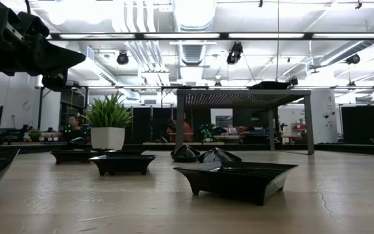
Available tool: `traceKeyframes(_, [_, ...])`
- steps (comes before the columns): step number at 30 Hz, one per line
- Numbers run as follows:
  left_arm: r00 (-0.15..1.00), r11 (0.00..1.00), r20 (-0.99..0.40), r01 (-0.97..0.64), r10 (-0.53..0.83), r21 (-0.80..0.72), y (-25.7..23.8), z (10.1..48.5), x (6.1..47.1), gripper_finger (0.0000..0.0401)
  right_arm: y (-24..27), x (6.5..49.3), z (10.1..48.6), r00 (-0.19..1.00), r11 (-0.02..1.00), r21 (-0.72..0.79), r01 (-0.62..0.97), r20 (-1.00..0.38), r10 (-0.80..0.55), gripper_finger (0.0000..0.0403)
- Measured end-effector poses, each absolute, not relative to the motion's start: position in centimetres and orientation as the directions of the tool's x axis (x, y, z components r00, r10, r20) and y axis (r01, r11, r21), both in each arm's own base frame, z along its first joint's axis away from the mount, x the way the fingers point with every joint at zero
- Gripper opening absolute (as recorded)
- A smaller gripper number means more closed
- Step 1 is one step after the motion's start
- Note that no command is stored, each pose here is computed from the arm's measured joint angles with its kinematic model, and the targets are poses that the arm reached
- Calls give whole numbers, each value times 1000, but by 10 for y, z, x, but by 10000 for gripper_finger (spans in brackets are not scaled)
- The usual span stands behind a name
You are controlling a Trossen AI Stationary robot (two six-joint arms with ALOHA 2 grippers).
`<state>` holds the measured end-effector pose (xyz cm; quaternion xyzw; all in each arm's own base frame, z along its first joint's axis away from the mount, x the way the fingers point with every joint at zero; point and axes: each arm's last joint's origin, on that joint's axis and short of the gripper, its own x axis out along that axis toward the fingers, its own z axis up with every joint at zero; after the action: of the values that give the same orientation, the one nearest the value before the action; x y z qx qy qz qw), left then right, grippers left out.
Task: Pick & Place Mini shaped plates
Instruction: Stack the black distorted square plate on top of the black distorted square plate on the shelf
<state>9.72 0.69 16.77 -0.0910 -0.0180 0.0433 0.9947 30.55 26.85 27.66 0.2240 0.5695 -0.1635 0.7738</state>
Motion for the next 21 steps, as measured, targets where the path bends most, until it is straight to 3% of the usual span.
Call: traceKeyframes(21, [996, 980, 28, -83, 90, -183, 7, 168, 97, 5, 297, 312, 193, 95, 796, -29, 604, -990, -108, 142])
